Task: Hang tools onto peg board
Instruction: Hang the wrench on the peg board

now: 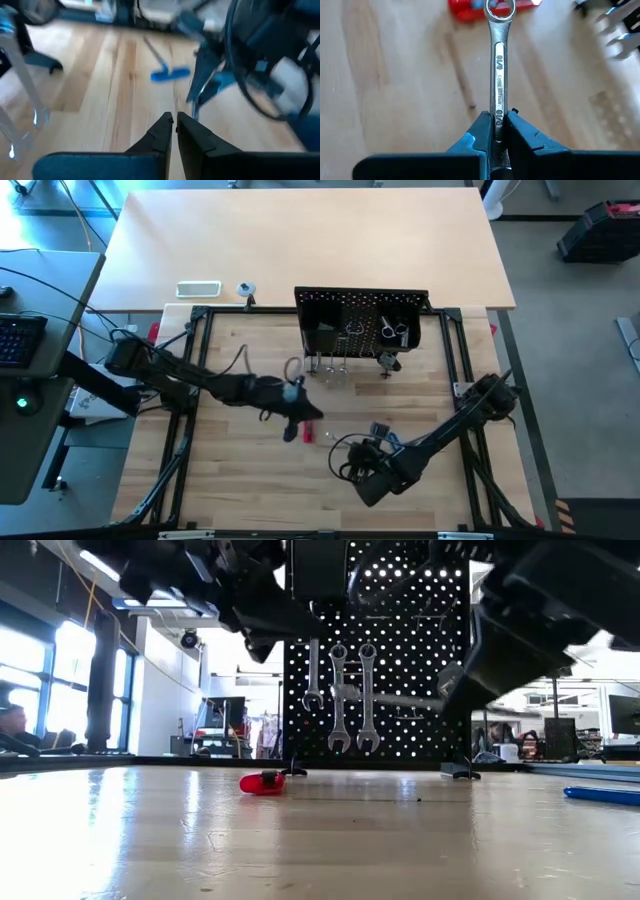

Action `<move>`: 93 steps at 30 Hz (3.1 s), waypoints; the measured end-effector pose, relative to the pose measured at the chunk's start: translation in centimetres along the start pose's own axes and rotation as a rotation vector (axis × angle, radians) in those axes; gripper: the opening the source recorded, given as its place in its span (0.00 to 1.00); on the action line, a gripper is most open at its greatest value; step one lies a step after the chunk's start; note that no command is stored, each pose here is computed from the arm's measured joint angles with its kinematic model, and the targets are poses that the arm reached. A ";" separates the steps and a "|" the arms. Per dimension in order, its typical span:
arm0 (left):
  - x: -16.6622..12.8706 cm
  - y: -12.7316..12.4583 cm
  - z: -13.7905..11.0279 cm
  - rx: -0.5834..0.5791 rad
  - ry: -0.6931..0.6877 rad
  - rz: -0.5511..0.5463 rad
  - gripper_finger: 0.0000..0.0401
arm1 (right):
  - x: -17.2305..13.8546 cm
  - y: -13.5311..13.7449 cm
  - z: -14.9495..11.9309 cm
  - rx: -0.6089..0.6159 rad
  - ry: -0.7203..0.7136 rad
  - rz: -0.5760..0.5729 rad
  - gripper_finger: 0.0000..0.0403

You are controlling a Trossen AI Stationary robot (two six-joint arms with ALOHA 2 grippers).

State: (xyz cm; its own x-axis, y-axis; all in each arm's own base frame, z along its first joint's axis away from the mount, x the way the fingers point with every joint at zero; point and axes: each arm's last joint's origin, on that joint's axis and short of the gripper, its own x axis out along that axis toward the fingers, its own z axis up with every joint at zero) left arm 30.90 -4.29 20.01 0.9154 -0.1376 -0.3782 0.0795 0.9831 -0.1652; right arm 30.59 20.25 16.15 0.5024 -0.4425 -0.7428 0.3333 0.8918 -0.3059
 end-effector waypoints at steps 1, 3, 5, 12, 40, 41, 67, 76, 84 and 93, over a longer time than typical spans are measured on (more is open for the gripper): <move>-0.3 0.1 -0.3 -0.021 -0.042 -0.003 0.05 | -0.1 -0.1 0.1 0.000 -0.018 -0.015 0.07; -0.8 -0.1 -1.0 -0.065 -0.124 -0.005 0.05 | -0.4 -0.4 0.4 0.005 -0.060 -0.045 0.07; -1.3 -0.4 -1.9 -0.091 -0.201 0.022 0.05 | -0.8 -0.7 0.7 0.015 -0.111 -0.079 0.07; -2.9 -1.9 -3.4 -0.135 -0.425 0.168 0.05 | -1.8 -1.5 1.6 0.041 -0.239 -0.167 0.06; -1.2 -3.5 -3.2 -0.200 -0.635 0.288 0.33 | -1.7 -2.5 6.4 -0.026 -0.459 -0.394 0.06; -1.1 -3.4 -3.2 -0.209 -0.636 0.304 0.36 | -1.7 -2.5 6.6 -0.029 -0.462 -0.394 0.06; 1.9 -3.6 -1.8 -0.245 -0.730 0.289 0.44 | -1.6 -2.5 8.4 -0.052 -0.509 -0.425 0.06; 1.9 -3.6 -1.8 -0.245 -0.730 0.295 0.40 | -1.6 -2.5 8.4 -0.058 -0.507 -0.424 0.06; 1.9 -3.9 -1.9 -0.198 -0.713 0.298 0.40 | -1.7 -2.4 8.3 -0.062 -0.510 -0.441 0.06; 1.4 -3.8 -3.1 -0.185 -0.685 0.267 0.40 | -1.8 -2.6 8.1 -0.072 -0.512 -0.491 0.06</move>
State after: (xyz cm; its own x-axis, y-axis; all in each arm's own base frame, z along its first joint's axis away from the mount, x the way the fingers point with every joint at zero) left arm 30.69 -8.56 17.28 0.9396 0.2674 0.2137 -0.1912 0.9278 -0.3202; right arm 35.32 18.01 23.09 0.6249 -0.7677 -0.1418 0.5728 0.5743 -0.5849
